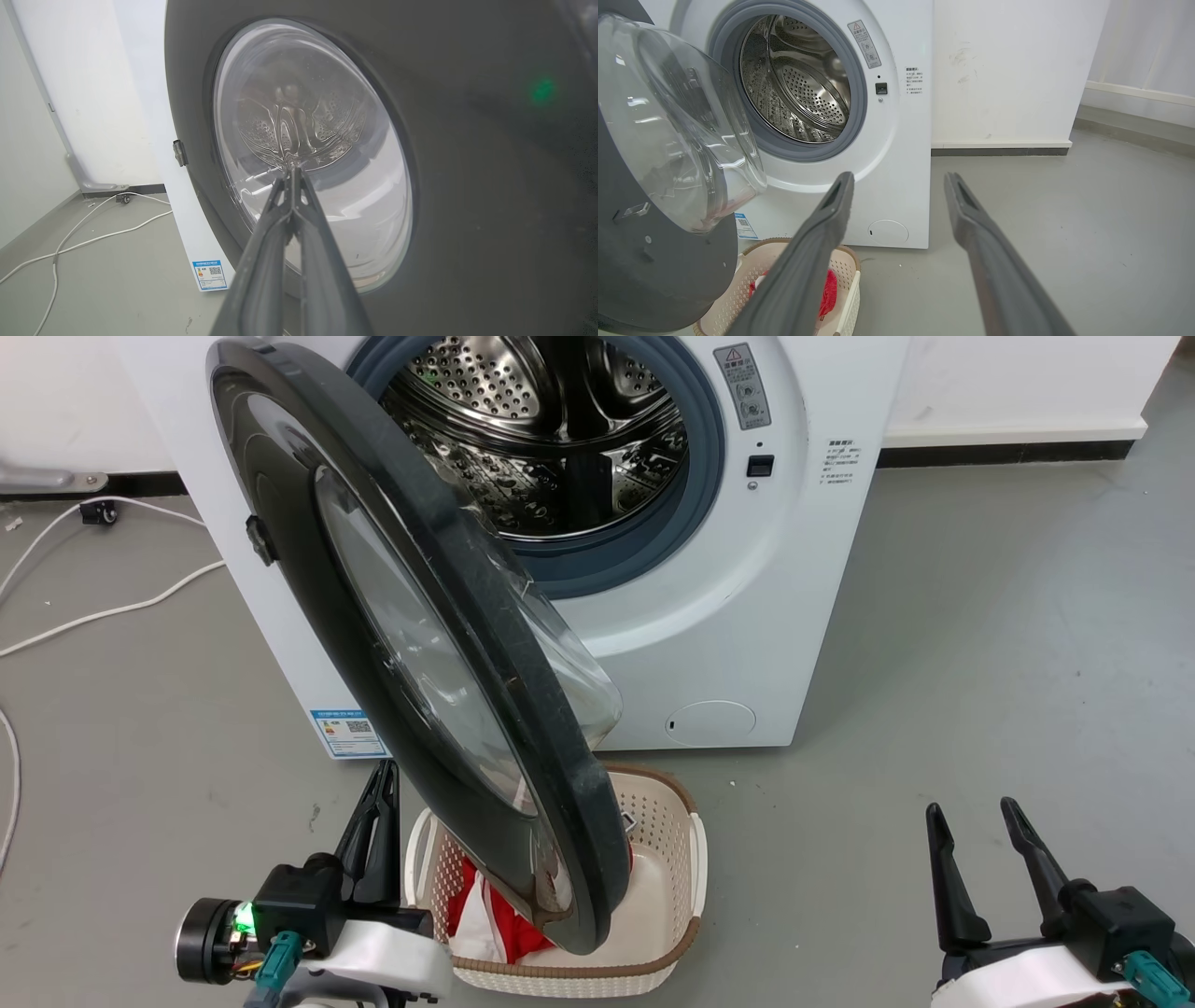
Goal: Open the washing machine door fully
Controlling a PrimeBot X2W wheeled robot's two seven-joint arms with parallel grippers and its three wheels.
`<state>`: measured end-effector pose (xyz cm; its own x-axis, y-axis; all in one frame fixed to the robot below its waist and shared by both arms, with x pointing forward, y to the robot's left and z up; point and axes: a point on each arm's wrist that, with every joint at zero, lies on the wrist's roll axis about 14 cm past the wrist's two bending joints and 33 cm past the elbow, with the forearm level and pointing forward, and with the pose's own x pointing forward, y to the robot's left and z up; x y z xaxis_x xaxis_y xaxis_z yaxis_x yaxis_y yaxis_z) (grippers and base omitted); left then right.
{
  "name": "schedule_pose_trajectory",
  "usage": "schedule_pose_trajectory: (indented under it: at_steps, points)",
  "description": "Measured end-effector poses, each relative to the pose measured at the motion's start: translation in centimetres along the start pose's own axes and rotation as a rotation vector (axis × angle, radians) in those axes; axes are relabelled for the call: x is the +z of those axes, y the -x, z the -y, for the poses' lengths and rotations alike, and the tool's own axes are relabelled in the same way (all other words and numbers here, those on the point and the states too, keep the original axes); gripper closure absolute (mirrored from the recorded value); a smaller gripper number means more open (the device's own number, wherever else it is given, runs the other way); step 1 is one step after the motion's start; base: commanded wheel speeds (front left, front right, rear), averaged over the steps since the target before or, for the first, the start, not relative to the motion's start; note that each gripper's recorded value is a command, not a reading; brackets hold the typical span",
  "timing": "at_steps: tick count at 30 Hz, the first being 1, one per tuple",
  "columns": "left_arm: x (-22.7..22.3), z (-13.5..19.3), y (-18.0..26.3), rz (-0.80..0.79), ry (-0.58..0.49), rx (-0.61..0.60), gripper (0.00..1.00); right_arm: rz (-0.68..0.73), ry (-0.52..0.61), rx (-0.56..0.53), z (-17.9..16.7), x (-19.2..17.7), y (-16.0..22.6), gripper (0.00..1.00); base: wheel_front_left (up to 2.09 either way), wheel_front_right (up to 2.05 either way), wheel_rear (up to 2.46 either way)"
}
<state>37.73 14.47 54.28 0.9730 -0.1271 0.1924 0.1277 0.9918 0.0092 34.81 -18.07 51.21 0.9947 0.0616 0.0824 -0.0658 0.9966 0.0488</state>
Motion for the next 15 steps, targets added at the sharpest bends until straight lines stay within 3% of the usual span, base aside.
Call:
schedule_pose_trajectory:
  at_steps: [7, 15]
  points:
    - [0.2, -0.2, -0.2, 0.007, 0.008, 0.009, 1.00, -0.008, -0.006, 0.008, -0.3, -0.3, -0.2, 0.00, 0.00, 0.00, 0.00]
    - [5.6, -0.6, -1.5, 0.180, -0.002, 0.029, 1.00, -0.010, -0.007, 0.016, -0.5, -0.4, -0.5, 0.00, 0.00, 0.00, 0.00]
